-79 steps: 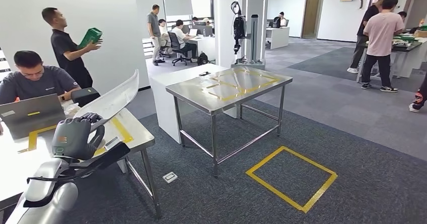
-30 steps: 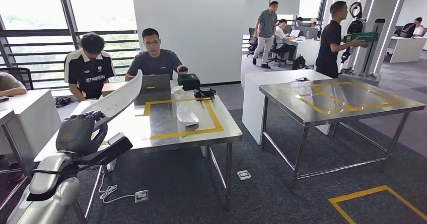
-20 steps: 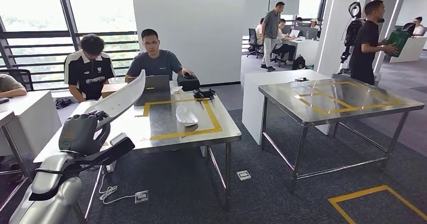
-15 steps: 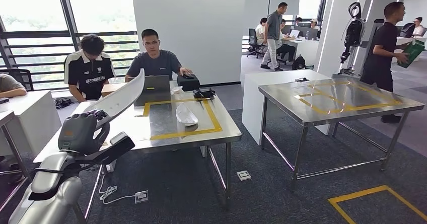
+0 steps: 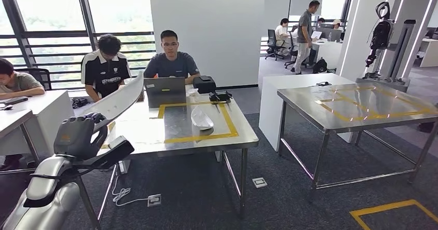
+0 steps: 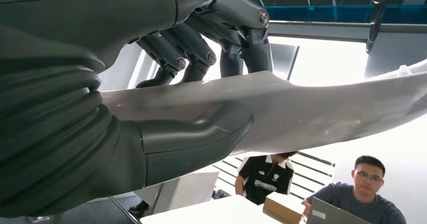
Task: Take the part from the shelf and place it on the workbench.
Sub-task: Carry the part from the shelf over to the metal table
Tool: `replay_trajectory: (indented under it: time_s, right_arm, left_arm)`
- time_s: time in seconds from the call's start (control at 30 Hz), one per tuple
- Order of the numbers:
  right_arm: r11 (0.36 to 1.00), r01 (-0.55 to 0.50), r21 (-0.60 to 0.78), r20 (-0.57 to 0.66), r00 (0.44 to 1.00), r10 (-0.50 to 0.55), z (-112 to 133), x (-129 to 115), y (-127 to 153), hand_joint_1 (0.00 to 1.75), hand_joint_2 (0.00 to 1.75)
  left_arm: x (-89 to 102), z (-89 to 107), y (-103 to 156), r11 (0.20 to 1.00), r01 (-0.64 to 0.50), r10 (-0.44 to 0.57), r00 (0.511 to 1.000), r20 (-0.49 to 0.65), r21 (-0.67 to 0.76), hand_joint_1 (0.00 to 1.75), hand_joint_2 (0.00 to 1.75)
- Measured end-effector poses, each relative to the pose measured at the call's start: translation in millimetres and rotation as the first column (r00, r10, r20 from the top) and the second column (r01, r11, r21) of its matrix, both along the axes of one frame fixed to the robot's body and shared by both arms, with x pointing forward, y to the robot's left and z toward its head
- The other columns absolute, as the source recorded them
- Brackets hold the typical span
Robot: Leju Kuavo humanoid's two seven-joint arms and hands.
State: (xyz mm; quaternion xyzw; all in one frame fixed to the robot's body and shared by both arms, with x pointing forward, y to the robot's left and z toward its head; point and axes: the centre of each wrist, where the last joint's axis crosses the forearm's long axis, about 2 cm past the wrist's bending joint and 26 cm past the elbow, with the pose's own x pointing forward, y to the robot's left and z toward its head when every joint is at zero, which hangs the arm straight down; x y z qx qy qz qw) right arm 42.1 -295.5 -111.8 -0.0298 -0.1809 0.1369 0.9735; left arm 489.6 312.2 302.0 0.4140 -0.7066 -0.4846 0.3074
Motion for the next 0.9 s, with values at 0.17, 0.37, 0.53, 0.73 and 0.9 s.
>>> replay_trajectory:
  time_s: [0.17,0.37,0.53,0.73,0.9]
  right_arm:
    - [1.000,-0.001,0.001,0.003,1.000,0.001,0.1,1.1,0.3,0.00,0.00]
    - [1.000,-0.002,0.003,-0.005,1.000,0.002,-0.1,-0.6,0.5,0.00,0.00]
    - [1.000,-0.004,0.005,-0.003,1.000,0.004,-0.1,-0.4,1.6,0.00,0.00]
    - [1.000,-0.005,0.010,0.008,1.000,0.005,0.4,3.5,3.2,0.00,0.00]
    - [1.000,-0.008,0.011,0.004,1.000,0.008,-0.2,-1.8,2.6,0.00,0.00]
  left_arm:
    - [-0.5,0.9,4.0,1.000,-0.008,0.008,1.000,0.006,0.004,1.75,1.75]
    - [-2.1,-3.3,10.2,1.000,-0.025,0.025,1.000,0.000,0.010,1.75,1.75]
    - [-2.9,-4.6,15.9,0.999,-0.036,0.036,0.999,-0.002,0.016,1.75,1.75]
    - [-2.6,-1.4,18.1,0.999,-0.039,0.039,0.999,0.007,0.018,1.75,1.75]
    - [-4.9,-10.5,18.3,0.999,-0.039,0.039,0.999,-0.011,0.019,1.75,1.75]
